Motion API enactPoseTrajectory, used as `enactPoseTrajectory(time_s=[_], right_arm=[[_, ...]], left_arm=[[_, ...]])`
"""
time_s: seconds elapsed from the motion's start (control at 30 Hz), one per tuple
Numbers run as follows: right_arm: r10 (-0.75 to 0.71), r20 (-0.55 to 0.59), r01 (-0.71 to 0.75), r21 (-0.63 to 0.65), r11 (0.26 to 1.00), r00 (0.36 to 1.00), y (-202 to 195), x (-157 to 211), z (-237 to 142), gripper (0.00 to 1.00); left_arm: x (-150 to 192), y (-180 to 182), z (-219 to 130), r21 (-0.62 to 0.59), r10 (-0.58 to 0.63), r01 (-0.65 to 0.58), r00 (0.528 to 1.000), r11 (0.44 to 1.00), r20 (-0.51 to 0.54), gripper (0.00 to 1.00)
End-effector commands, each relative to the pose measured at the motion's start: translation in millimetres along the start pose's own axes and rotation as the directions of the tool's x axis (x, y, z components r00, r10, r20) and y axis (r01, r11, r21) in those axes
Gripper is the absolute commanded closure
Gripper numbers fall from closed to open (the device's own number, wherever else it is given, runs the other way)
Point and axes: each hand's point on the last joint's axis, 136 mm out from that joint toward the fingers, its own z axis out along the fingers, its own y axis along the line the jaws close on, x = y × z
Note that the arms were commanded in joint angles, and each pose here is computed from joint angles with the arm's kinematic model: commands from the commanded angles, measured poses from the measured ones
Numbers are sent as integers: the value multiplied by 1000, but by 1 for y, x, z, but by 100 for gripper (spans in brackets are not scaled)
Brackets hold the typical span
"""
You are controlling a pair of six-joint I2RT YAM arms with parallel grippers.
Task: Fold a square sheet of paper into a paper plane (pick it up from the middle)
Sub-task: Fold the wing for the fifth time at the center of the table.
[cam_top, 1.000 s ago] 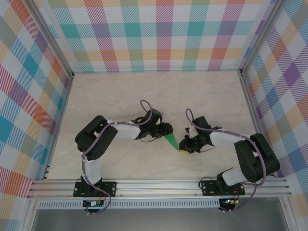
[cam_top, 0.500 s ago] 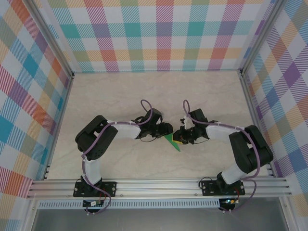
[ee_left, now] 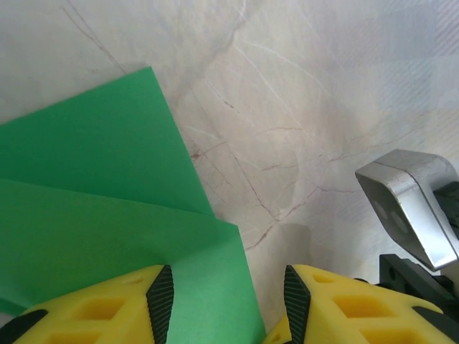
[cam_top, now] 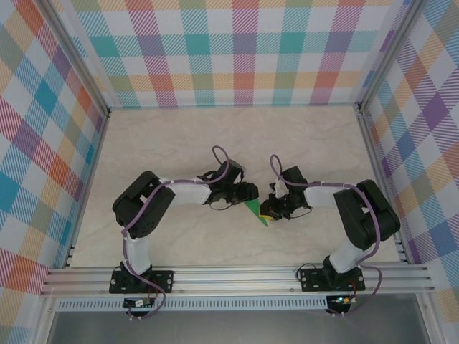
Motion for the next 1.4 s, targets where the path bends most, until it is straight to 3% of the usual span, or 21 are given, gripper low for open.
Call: enactPoseTrajectory(time_s=[0.0, 0.1, 0.3, 0.47, 0.9, 1.17, 1.37], right_arm=[[85, -42, -78, 150, 986, 995, -41, 23, 4, 90], [78, -48, -72, 122, 990, 996, -35, 21, 5, 90], [79, -47, -73, 109, 991, 996, -33, 20, 6, 90], [89, -45, -83, 110, 990, 995, -35, 20, 8, 90], [102, -54, -95, 125, 988, 993, -41, 24, 9, 90], [102, -51, -95, 128, 987, 993, -44, 27, 9, 90], [108, -53, -100, 139, 985, 993, -46, 29, 9, 92]], left_arm=[[-14, 4, -14, -60, 40, -38, 999, 997, 23, 52], [-20, -7, -26, -12, 36, -35, 998, 999, 58, 50], [-2, -35, -27, 134, -8, 5, 1000, 991, 26, 53], [16, -26, -17, 99, -41, 40, 999, 994, 1, 60], [31, -49, -16, 199, -32, 33, 999, 980, -9, 59], [38, -31, 3, 125, -55, 60, 998, 990, -43, 59], [28, 11, 10, -24, -107, 108, 994, 994, 28, 62]])
